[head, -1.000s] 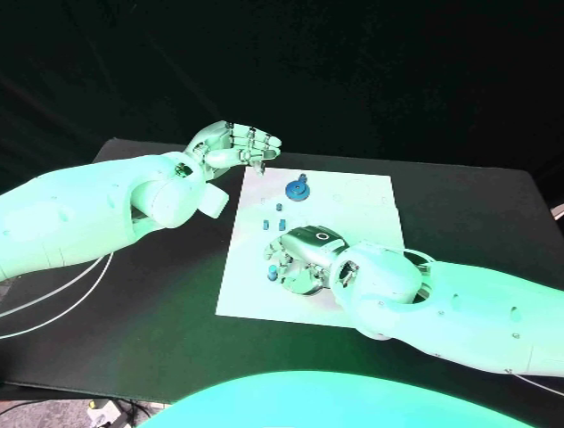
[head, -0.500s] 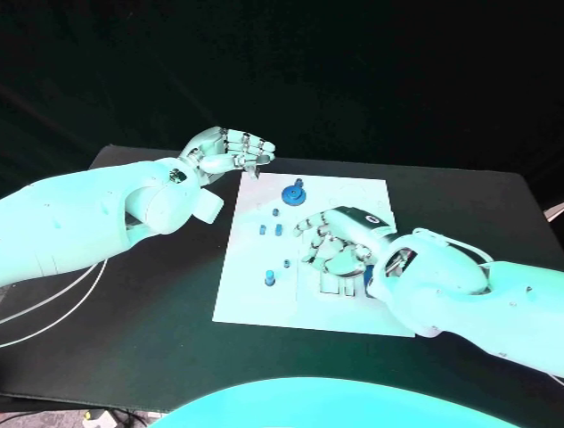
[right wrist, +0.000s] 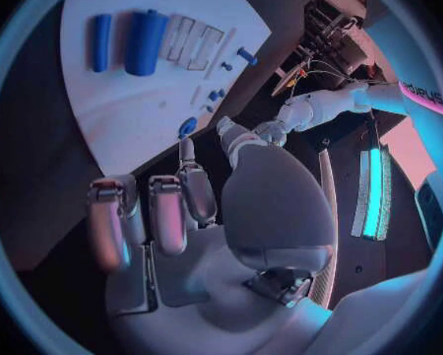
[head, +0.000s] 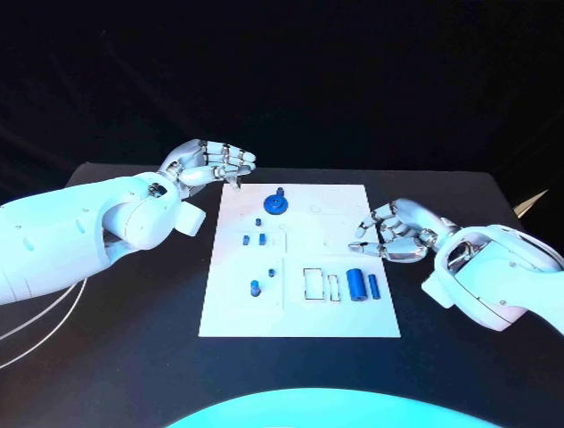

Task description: Assemble the parts on the task board

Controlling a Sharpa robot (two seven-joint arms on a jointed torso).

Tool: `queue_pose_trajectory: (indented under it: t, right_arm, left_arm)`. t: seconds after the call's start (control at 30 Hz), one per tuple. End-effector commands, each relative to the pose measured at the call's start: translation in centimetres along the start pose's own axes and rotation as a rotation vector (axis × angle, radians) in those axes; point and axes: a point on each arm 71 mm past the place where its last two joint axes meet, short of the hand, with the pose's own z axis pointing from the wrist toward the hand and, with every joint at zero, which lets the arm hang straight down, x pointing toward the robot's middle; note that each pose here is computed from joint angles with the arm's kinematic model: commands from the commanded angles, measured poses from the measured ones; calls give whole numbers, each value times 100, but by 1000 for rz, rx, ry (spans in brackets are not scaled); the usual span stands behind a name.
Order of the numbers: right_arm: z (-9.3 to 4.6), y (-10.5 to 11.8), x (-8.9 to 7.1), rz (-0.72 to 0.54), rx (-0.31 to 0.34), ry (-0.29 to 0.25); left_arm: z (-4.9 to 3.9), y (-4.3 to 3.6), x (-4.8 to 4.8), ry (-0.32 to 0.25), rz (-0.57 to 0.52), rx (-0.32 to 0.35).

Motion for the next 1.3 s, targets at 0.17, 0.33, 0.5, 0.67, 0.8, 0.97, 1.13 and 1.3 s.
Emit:
queue_pose_trajectory:
  t: [0.17, 0.33, 0.5, 0.67, 0.8, 0.97, 1.13, 1.3]
  right_arm:
    - [-158, -182, 112, -80, 153, 85]
    - [-200, -219, 159, -129, 173, 95]
    - [-205, -251, 202, -153, 190, 106]
    - [-187, -277, 246, -158, 199, 115]
    - [-157, -267, 307, -158, 195, 124]
    - [-106, -244, 385, -159, 187, 134]
    - [-56, -254, 430, -167, 189, 145]
    - [-25, -298, 468, -172, 204, 154]
  left_arm:
    - [5, -9, 23, 18, -17, 15]
    - [5, -8, 23, 19, -17, 15]
    - [3, -8, 23, 20, -17, 16]
    - [-2, -9, 16, 20, -17, 17]
    - [-3, -10, 20, 22, -18, 18]
    - [-3, -11, 23, 23, -18, 19]
    - [-3, -10, 25, 23, -18, 17]
    - [-6, -10, 25, 24, -16, 16]
